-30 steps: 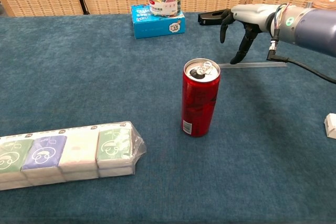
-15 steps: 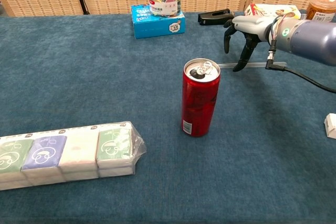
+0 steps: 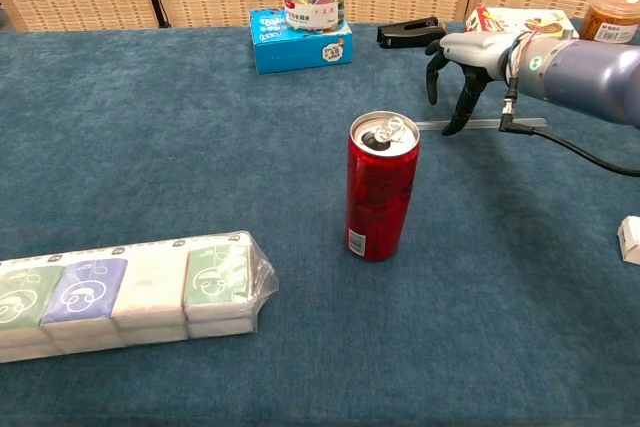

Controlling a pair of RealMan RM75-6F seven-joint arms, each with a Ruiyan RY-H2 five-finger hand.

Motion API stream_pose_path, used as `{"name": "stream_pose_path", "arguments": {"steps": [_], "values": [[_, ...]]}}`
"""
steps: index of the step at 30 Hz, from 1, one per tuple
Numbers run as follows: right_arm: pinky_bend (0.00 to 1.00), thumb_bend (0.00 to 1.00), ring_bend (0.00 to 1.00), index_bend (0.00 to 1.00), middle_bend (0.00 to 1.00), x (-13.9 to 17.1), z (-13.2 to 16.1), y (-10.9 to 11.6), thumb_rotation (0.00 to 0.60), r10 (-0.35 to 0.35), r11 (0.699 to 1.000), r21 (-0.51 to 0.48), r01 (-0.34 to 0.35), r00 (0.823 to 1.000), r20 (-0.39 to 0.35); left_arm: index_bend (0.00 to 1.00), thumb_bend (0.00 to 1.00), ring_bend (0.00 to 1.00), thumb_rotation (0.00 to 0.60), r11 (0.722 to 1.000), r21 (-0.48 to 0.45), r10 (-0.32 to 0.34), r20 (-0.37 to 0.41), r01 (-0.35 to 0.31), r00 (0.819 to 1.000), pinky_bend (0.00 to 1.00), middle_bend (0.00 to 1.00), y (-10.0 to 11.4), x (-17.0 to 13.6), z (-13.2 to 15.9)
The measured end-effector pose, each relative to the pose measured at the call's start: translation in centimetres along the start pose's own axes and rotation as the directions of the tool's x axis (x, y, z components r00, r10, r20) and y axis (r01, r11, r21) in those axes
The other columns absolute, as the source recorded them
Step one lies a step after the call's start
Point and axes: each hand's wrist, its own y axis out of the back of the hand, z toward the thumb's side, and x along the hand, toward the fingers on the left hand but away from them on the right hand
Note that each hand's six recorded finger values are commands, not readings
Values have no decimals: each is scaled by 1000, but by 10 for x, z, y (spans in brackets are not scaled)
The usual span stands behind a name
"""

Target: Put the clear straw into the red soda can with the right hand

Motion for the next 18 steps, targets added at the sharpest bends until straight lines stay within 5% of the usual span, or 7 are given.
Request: {"name": "stream_pose_path", "arguments": {"steps": [4,18], "values": [[0,311,0,499,0,-1,2,0,600,-1,1000,-7,1,1000,-5,0,0,0,600,1000,1,-1,0,1,1000,0,0,0,1,1],[0,315,0,500,0,1,0,-2,600,4,1000,7,-4,1000,-12,0,0,0,600,1000,4,-4,7,4,1000,0,0,-1,1,3]]}}
